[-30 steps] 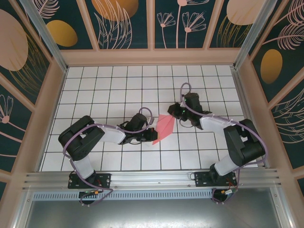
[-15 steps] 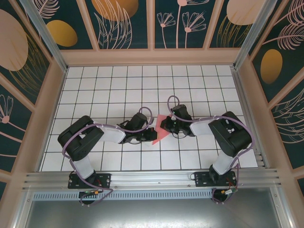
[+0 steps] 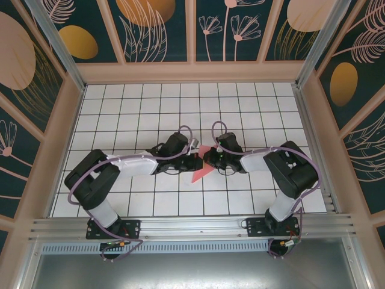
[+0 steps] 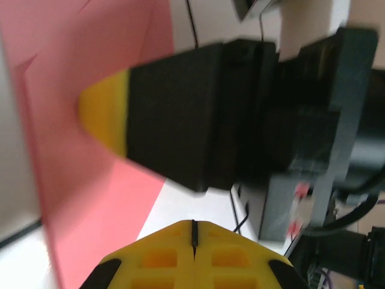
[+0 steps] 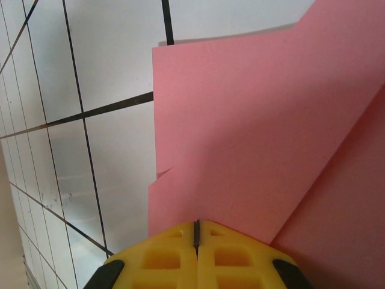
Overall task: Fold a paper plane with a square sheet of paper (pick it up from the middle)
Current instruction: Fourth fold the wing at the center of the table.
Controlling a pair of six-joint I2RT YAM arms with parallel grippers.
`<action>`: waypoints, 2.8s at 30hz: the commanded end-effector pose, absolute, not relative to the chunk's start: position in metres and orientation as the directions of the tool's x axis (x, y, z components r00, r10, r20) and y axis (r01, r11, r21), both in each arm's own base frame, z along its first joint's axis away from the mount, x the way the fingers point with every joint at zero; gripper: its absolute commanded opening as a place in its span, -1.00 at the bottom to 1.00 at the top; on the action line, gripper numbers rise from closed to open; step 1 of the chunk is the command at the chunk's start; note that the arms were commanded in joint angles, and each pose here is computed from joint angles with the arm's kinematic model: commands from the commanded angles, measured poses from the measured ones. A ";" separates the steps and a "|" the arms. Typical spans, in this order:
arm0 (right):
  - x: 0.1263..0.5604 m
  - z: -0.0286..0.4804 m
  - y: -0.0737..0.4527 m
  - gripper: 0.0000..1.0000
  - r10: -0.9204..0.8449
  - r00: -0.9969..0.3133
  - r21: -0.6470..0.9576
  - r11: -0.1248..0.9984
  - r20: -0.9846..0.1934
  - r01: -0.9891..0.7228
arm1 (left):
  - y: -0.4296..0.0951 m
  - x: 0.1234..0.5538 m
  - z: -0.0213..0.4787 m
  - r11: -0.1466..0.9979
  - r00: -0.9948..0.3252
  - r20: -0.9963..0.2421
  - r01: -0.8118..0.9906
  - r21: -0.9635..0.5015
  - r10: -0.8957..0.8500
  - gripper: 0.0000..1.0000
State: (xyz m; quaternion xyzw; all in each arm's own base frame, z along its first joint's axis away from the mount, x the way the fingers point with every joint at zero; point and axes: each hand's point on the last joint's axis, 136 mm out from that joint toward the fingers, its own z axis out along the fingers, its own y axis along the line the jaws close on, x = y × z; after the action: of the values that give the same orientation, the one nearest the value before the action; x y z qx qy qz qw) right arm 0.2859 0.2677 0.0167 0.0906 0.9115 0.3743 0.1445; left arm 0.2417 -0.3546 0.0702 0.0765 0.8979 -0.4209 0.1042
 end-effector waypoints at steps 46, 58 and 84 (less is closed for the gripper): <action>0.267 -0.022 0.246 -0.87 0.311 -0.941 0.608 0.775 -0.134 0.170 | -0.327 0.230 0.015 0.725 -0.984 -0.178 0.138 -0.675 0.021 -0.81; 0.294 0.051 0.270 -0.82 0.273 -0.930 0.683 0.730 -0.247 0.033 | -0.284 0.200 -0.027 0.814 -0.993 -0.118 0.087 -0.575 0.023 -1.00; 0.324 -0.008 0.217 -0.87 0.361 -0.904 0.613 0.775 -0.229 0.154 | -0.273 0.190 -0.035 0.833 -0.994 -0.099 0.083 -0.547 0.034 -1.00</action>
State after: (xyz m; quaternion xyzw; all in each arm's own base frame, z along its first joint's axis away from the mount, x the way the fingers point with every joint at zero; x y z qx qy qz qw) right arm 0.3065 0.2585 0.0172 0.1038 0.9140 0.3643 0.1454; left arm 0.2246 -0.3168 0.0129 0.0513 0.9173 -0.3802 0.1072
